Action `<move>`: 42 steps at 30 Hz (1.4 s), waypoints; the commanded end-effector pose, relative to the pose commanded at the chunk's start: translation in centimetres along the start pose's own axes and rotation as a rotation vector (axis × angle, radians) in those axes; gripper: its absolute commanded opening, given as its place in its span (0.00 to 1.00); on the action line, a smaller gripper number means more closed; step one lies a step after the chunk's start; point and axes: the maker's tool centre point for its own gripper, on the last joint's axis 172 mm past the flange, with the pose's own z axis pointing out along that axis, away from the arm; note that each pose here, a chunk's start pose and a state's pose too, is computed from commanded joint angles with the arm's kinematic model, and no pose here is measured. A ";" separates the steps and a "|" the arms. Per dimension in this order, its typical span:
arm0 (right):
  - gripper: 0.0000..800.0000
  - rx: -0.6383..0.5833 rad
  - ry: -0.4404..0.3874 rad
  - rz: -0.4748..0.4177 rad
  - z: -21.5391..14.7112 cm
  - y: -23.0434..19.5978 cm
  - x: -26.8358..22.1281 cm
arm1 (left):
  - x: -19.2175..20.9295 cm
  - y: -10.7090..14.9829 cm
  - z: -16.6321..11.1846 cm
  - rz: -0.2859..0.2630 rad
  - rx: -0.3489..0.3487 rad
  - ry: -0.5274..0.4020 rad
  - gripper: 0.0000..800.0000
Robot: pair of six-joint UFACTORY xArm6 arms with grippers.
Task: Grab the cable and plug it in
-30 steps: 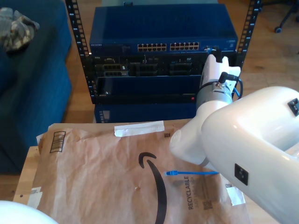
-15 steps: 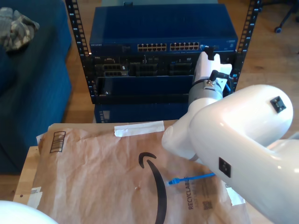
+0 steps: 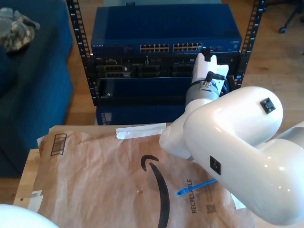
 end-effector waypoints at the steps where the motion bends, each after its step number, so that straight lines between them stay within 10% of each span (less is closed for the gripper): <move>1: 0.00 -0.001 0.003 0.001 0.0 0.1 0.1 | 0.0 0.0 0.0 -0.002 0.000 0.002 1.00; 42: 0.00 0.013 0.017 0.007 1.4 0.6 0.1 | 0.0 0.0 0.0 -0.002 0.000 -0.002 1.00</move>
